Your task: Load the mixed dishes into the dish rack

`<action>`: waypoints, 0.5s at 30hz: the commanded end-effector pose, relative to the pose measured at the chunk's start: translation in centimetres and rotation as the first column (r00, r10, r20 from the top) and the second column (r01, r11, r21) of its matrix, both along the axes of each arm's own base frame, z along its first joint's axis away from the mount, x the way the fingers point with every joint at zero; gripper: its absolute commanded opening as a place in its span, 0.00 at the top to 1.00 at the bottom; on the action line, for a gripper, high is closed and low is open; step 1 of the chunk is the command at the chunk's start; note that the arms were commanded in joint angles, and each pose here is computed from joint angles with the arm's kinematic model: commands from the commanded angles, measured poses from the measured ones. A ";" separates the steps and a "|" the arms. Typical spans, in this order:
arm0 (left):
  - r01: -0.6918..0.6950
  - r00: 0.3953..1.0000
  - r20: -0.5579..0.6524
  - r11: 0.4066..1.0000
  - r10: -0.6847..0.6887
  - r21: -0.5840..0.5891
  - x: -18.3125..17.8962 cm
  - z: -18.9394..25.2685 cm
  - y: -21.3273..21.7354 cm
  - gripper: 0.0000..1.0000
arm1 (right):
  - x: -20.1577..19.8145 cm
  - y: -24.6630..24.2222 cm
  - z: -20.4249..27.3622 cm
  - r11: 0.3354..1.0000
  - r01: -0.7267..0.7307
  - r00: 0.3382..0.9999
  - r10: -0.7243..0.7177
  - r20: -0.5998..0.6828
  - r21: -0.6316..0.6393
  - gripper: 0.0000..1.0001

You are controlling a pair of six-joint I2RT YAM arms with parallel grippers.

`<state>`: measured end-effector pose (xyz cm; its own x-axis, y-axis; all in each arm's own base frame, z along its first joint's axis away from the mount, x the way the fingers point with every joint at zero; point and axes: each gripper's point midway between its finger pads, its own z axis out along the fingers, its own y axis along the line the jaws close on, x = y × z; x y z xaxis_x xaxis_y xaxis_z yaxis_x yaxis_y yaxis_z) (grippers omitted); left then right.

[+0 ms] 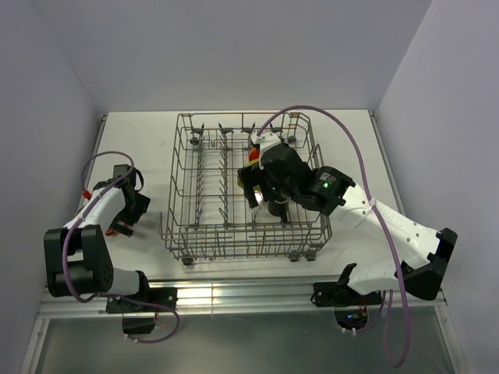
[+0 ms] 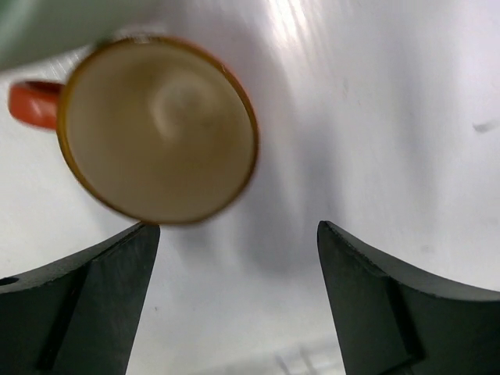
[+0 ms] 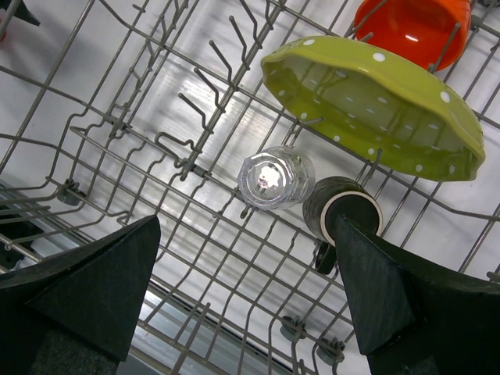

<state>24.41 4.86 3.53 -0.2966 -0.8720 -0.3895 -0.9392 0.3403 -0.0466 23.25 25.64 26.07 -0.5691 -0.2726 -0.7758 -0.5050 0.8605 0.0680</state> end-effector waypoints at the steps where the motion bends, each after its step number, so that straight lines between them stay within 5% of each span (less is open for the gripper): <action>1: 0.017 0.997 0.069 1.000 -0.018 0.026 0.5 2.7 -0.9 0.11 | 0.4 0.9 0.6 1.000 -0.011 1.000 0.011 0.028 0.027 0.00; 15: -0.010 0.989 0.147 0.992 -0.009 0.122 2.1 9.0 1.7 0.10 | 0.2 0.2 1.9 0.999 -0.007 0.999 0.005 0.050 0.037 0.01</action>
<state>26.73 5.13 11.94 -0.2315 -0.8298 -0.5077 -0.9150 0.3630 -0.1761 23.38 25.80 26.14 -0.5637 -0.2717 -0.7800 -0.5079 0.8588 0.0678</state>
